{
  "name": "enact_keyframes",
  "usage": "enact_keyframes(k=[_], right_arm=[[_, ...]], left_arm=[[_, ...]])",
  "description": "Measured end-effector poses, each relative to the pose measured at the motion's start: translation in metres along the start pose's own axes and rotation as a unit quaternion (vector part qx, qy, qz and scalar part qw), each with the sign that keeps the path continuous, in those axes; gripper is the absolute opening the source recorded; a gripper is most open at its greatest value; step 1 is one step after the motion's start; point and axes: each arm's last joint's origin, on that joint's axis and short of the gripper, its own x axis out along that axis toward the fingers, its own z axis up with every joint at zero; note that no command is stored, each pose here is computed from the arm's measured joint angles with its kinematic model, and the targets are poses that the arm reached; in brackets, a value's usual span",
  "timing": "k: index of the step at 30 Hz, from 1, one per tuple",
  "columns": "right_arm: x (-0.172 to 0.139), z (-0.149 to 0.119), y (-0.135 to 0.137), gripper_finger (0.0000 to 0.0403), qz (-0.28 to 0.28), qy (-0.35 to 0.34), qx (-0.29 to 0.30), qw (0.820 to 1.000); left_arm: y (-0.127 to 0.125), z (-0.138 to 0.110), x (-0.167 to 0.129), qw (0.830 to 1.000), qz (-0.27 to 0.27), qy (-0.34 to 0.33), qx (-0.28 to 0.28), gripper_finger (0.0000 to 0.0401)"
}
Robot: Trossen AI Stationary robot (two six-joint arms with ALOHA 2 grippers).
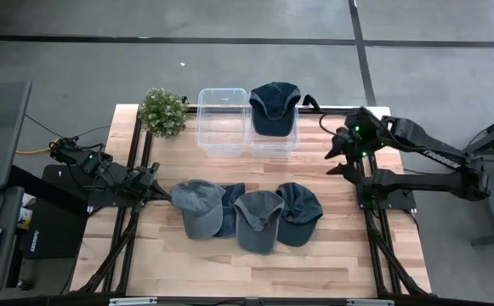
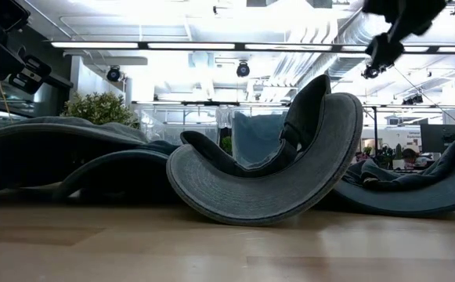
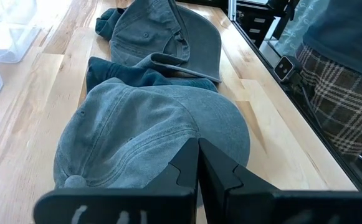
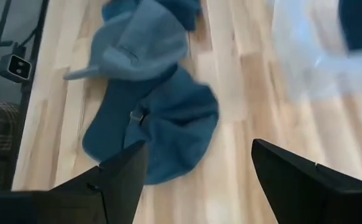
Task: Pick & Place hat
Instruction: Put the right blue cap into the right transparent bin
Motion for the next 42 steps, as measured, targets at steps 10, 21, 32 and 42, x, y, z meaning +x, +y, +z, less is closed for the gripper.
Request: enact_keyframes(k=[10,21,32,42], right_arm=[[0.04,-0.028,0.004,0.0281,0.017,0.044,0.128,0.991],[0.075,-0.063,0.005,0.0281,0.014,0.122,0.277,0.953],[0.087,-0.079,0.006,0.0281,-0.004,0.156,0.37,0.916],[0.11,-0.087,0.008,0.0281,0.026,0.159,0.45,0.878]], left_arm=[[0.0,0.0,0.0,1.0,0.0,0.0,0.0,0.0],[0.0,0.0,0.0,1.0,0.0,0.0,0.0,0.0],[0.0,0.0,0.0,1.0,0.0,0.0,0.0,0.0],[0.0,0.0,0.0,1.0,0.0,0.0,0.0,0.0]])
